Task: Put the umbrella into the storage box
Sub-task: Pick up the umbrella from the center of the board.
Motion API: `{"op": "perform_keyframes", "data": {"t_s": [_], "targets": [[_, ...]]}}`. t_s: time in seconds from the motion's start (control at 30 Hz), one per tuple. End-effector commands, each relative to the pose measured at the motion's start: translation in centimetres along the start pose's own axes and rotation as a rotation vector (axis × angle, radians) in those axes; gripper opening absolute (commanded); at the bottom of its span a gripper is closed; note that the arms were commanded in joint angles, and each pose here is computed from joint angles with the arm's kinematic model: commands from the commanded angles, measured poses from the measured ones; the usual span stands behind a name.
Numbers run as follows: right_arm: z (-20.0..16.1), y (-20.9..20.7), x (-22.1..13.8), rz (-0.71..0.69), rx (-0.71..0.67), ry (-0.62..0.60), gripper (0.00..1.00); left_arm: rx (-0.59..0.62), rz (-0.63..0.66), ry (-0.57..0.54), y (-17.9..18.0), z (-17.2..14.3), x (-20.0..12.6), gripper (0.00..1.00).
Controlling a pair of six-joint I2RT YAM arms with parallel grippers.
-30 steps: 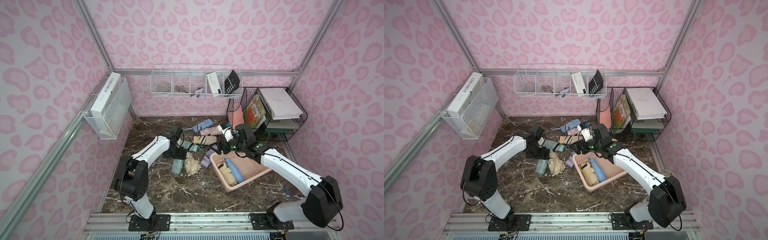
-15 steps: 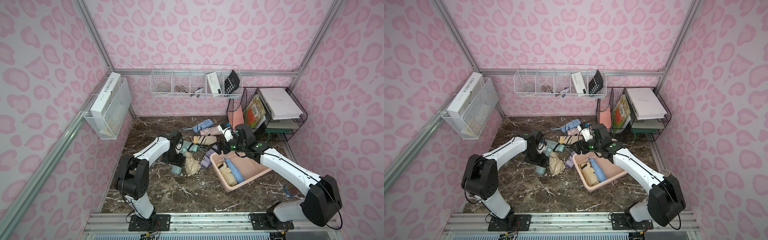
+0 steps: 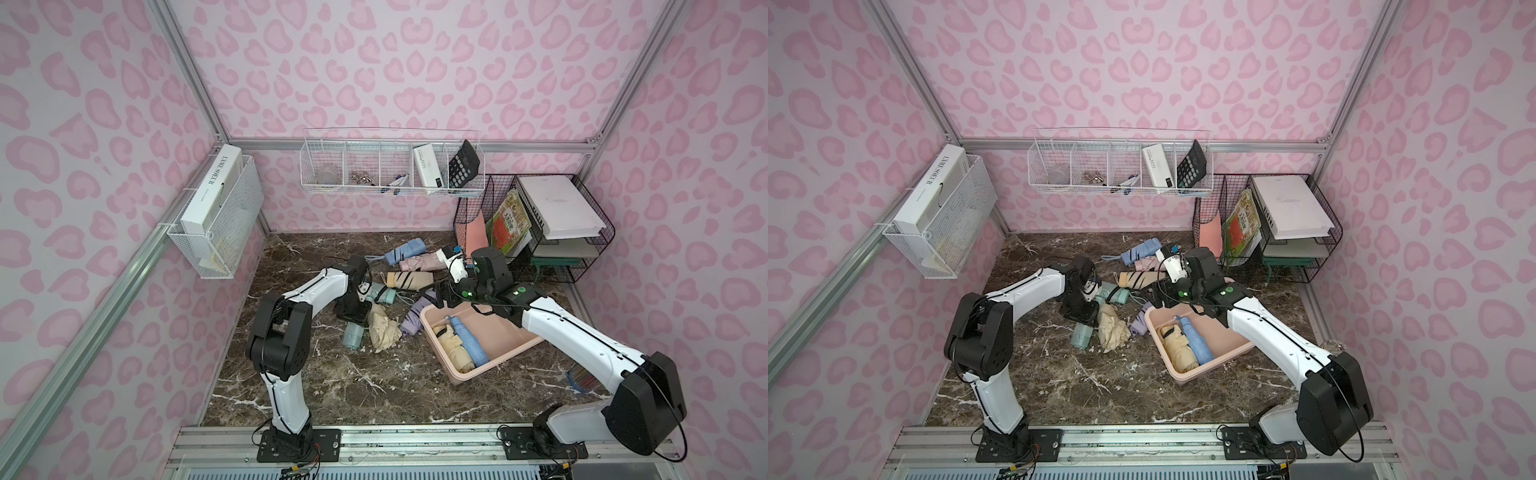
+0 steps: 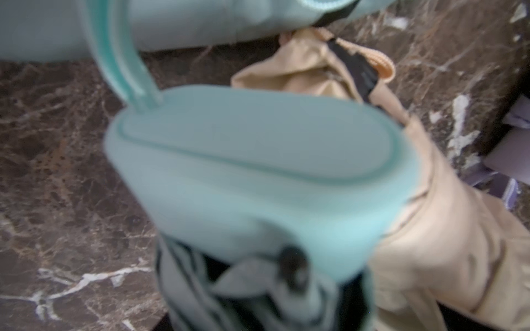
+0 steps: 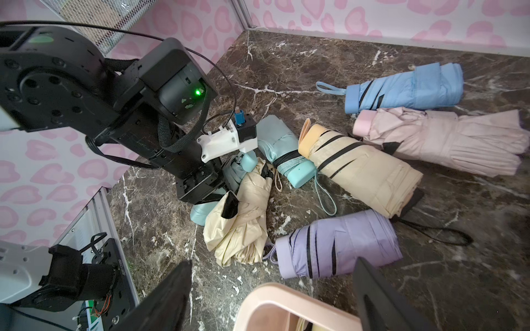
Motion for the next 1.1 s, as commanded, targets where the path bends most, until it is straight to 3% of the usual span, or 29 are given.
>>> {"op": "perform_keyframes", "data": {"t_s": [0.0,0.13,0.27,0.57,0.7,1.07], "targets": [[0.1,0.1,-0.2,-0.002,0.007,0.002,0.81,0.006,0.037,-0.006,0.6,-1.0,-0.8,0.39],[0.1,0.3,-0.3,0.008,0.009,0.002,0.81,-0.023,0.047,-0.074,0.8,-2.4,-4.0,0.36],[0.4,0.8,-0.6,0.029,0.002,-0.013,0.82,-0.088,-0.015,-0.212,0.3,-3.6,-8.9,0.36],[1.8,6.3,0.0,0.262,-0.166,-0.095,0.89,-0.227,-0.581,-0.563,-5.4,-2.8,-18.3,0.36],[1.9,8.4,0.9,0.333,-0.221,-0.107,0.98,-0.210,-0.740,-0.632,-8.0,-2.4,-19.8,0.36],[1.8,8.7,3.1,0.300,-0.243,-0.087,0.97,-0.116,-0.905,-0.641,-10.8,-3.6,-20.1,0.36]]}}
Point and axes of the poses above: each gripper's point midway between its finger pads, its own x axis out along the fingers, its own y axis along the line the jaws close on, z = x × y, the point moved 7 cm from there along -x, back along the fingers, and after that the axes turned 9 degrees about -x, right-handed, at the moved point
